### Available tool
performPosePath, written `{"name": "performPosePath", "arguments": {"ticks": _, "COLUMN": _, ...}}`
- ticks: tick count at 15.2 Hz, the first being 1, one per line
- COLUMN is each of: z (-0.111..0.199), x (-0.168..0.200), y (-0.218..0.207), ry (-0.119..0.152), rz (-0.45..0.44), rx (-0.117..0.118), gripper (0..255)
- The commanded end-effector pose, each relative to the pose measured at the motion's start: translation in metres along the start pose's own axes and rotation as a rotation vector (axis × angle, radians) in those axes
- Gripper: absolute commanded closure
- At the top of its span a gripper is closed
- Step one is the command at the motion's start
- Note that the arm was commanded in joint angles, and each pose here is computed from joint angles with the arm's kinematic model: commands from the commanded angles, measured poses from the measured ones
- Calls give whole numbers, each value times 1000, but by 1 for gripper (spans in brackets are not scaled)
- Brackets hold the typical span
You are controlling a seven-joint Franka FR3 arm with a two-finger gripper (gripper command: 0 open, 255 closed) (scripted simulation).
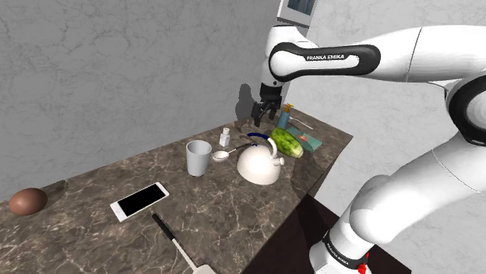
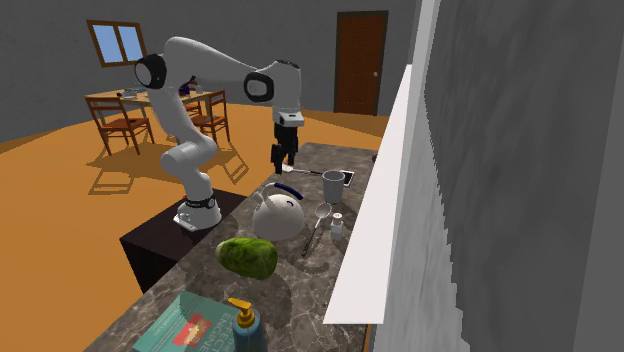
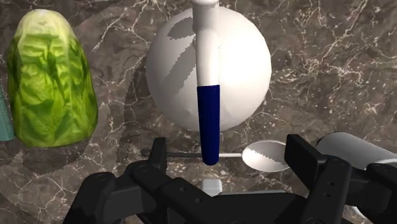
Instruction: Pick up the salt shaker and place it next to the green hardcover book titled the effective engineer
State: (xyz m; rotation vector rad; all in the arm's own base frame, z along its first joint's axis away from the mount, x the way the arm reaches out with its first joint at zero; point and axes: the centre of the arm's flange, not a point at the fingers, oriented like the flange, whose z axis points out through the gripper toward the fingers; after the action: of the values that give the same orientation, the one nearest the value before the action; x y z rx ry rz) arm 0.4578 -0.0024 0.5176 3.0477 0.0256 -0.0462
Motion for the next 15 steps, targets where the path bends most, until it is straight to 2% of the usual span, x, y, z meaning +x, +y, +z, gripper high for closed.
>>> {"name": "performPosePath", "arguments": {"ticks": 1, "z": 14, "x": 22, "y": -1, "ry": 4, "rz": -5, "rx": -3, "gripper": 0}}
{"name": "performPosePath", "arguments": {"ticks": 15, "z": 101, "x": 181, "y": -14, "ry": 30, "rz": -36, "rx": -23, "gripper": 0}}
